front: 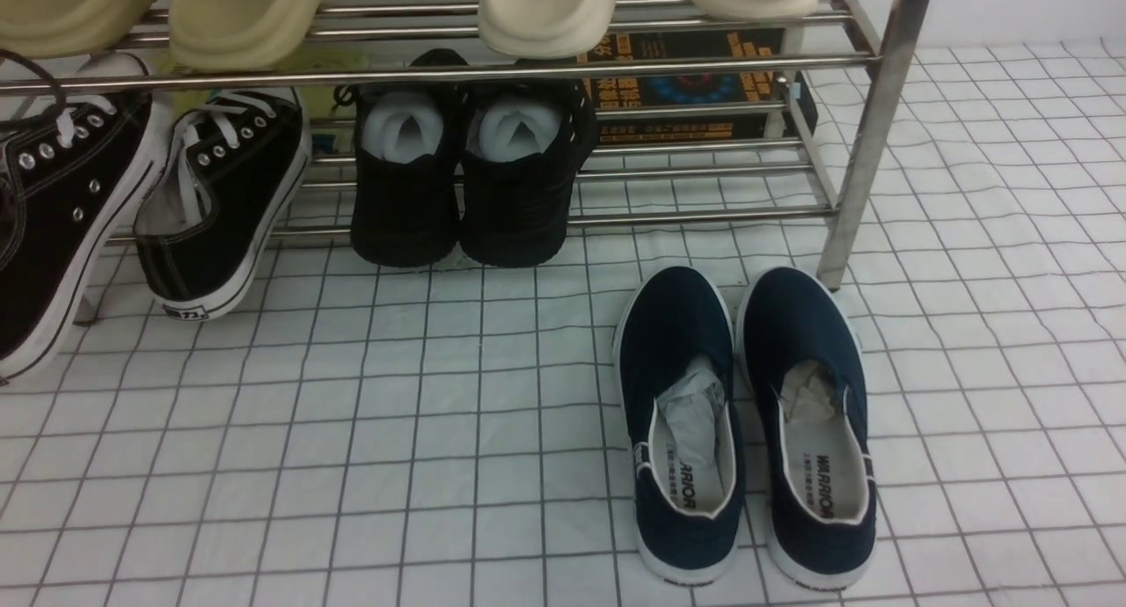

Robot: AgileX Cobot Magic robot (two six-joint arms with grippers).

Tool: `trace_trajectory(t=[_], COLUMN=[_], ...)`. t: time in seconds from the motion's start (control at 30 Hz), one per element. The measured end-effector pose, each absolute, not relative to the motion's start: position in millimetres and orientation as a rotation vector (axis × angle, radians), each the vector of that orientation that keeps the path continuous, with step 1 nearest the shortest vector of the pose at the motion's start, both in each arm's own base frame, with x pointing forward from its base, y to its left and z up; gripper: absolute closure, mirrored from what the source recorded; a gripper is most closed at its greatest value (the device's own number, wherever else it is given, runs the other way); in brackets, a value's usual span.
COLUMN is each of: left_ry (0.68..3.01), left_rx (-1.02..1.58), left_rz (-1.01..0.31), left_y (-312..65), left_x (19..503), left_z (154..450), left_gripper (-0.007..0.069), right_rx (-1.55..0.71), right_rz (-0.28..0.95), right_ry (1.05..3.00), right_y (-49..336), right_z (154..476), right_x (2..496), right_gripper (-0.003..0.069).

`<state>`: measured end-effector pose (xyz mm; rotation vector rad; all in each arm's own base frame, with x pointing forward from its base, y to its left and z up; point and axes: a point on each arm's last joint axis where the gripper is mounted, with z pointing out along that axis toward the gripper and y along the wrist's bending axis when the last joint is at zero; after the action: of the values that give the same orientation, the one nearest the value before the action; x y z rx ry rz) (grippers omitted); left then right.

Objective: Take the shoes off the shelf with your hand from the white checkered tablecloth.
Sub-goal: 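Set the held shoe down on the floor in front of the rack with the left gripper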

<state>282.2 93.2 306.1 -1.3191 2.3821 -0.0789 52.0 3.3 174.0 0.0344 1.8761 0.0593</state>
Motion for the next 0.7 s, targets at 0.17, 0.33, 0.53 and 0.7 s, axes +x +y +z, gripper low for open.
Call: trace_trajectory(t=[0.17,0.33,0.53,0.7], left_ry=[2.440,2.454,2.459,2.483], left_rx=[-1.332,-1.335,-1.337,-1.390], left_rz=[0.037,0.073,0.107,0.140], left_y=[94,90,82,80], left_x=[263,245,214,202], left_z=[307,312,316,300], left_gripper=[0.0576,0.0577,0.0577,0.0578], right_rx=[0.034,0.034,0.034,0.034], right_rz=[0.059,0.059,0.059,0.059], right_ry=[1.876,1.876,1.876,1.876], right_y=[3,3,3,3], right_z=[174,174,174,174], right_x=[52,52,52,52], right_gripper=[0.0420,0.0420,0.0420,0.0420])
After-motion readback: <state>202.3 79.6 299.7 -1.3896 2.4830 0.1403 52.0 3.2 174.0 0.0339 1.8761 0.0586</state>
